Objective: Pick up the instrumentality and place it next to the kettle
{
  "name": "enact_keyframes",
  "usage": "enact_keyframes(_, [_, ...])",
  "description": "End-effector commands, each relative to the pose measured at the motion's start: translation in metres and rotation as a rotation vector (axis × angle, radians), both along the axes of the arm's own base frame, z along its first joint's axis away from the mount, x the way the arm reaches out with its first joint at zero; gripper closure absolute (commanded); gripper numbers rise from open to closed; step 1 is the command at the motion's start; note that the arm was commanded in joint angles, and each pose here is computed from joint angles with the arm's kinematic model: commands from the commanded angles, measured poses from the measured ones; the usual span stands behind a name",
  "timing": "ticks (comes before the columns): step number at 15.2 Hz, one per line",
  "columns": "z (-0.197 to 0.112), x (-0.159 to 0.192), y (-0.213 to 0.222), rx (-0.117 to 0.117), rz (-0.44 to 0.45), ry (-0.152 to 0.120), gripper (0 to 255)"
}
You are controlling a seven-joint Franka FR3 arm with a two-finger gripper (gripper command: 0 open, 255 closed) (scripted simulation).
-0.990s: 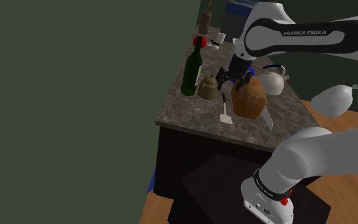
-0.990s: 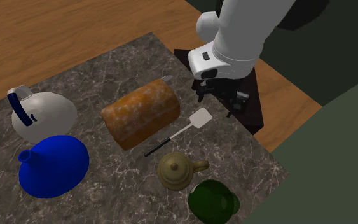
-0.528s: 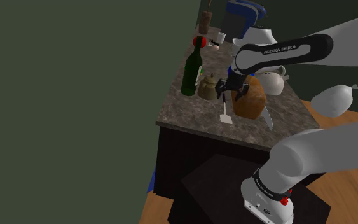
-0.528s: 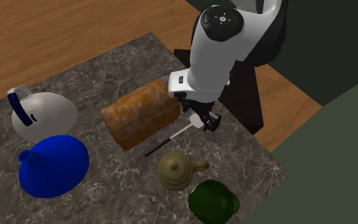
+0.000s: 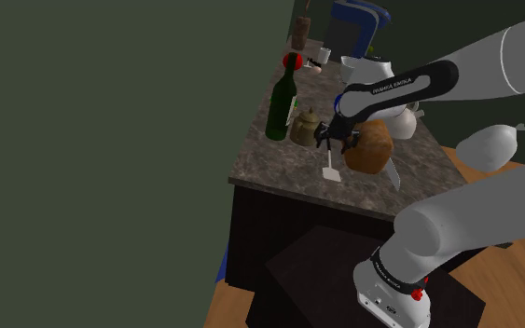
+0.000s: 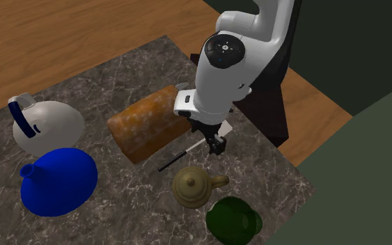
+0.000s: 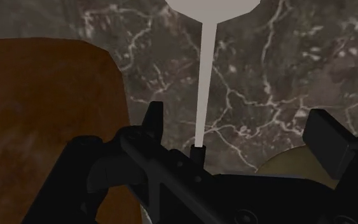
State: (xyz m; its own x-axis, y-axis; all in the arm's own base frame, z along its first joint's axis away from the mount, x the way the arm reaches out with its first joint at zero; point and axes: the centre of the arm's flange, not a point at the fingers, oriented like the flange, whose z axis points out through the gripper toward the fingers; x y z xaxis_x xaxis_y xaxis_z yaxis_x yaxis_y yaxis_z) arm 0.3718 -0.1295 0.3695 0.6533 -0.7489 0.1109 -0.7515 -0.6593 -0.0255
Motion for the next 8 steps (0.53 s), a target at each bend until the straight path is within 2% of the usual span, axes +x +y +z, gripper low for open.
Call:
enact_keyframes(1, [-0.027,-0.011,-0.004,0.02,-0.018,0.055,0])
enact_keyframes(3, [-0.04,-0.011,-0.005,0.02,-0.018,0.055,0])
enact_keyframes(8, [-0.04,-0.011,-0.005,0.02,-0.018,0.055,0])
